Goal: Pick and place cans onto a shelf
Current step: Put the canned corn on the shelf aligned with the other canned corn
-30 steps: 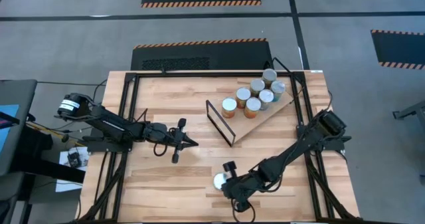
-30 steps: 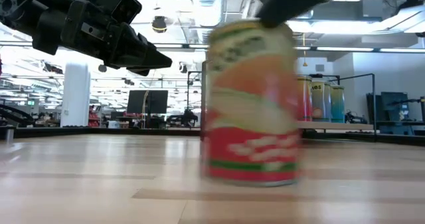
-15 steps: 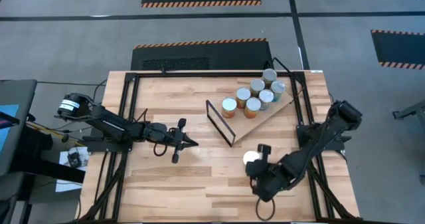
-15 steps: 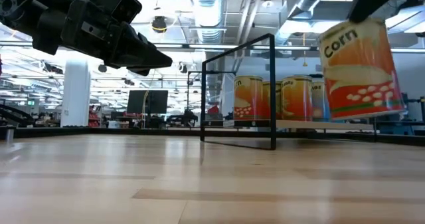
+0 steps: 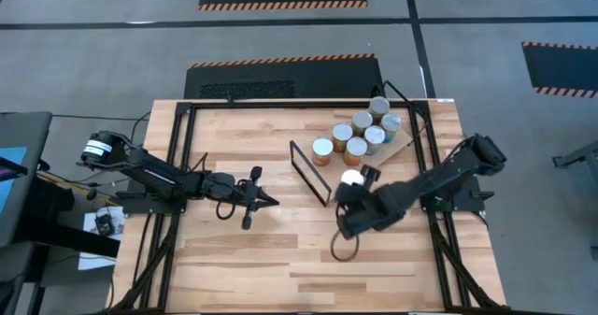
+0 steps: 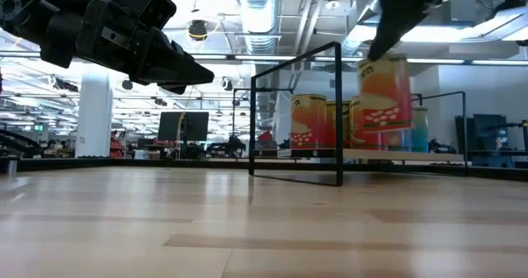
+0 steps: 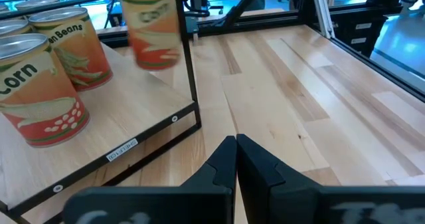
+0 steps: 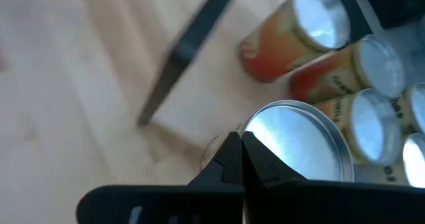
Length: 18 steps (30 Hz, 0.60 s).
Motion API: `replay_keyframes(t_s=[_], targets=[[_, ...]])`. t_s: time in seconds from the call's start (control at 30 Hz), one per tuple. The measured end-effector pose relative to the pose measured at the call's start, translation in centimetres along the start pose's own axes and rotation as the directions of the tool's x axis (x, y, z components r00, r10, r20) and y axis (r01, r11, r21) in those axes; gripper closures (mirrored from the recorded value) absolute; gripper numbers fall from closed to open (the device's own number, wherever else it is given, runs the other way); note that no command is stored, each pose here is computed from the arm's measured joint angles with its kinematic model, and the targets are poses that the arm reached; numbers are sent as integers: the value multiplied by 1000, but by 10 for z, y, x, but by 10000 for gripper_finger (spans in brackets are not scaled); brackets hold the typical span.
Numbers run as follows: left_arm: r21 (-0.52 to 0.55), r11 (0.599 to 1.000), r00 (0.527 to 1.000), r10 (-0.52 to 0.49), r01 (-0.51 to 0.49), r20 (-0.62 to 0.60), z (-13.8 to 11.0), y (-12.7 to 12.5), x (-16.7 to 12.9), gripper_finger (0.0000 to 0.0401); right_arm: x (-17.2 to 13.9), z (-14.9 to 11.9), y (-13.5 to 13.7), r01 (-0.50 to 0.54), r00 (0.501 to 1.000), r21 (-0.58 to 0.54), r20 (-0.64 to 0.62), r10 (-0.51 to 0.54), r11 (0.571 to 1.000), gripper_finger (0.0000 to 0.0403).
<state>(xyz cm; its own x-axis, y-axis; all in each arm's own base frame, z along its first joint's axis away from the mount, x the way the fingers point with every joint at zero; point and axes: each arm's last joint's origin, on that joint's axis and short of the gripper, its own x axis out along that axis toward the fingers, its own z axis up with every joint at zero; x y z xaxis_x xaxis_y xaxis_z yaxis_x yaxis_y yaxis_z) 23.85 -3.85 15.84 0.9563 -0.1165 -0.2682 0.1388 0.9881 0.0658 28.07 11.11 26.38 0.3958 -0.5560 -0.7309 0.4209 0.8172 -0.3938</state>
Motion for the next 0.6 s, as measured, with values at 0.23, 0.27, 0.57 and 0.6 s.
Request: replay_keyframes(t_s=[0.23, 0.27, 0.57, 0.6], targets=[[0, 1000, 1000, 0, 0, -4, 0, 0, 0, 401, 23, 20, -19, 25, 1000, 42, -4, -24, 999, 400], [0, 1000, 1000, 0, 0, -3, 0, 0, 0, 401, 26, 22, -20, 17, 1000, 47, -4, -17, 999, 400], [0, 1000, 1000, 0, 0, -4, 0, 0, 0, 401, 45, 38, -35, -27, 1000, 71, -9, 27, 997, 400], [0, 1000, 1000, 0, 0, -4, 0, 0, 0, 401, 47, 39, -35, -31, 999, 72, -11, 32, 997, 400]])
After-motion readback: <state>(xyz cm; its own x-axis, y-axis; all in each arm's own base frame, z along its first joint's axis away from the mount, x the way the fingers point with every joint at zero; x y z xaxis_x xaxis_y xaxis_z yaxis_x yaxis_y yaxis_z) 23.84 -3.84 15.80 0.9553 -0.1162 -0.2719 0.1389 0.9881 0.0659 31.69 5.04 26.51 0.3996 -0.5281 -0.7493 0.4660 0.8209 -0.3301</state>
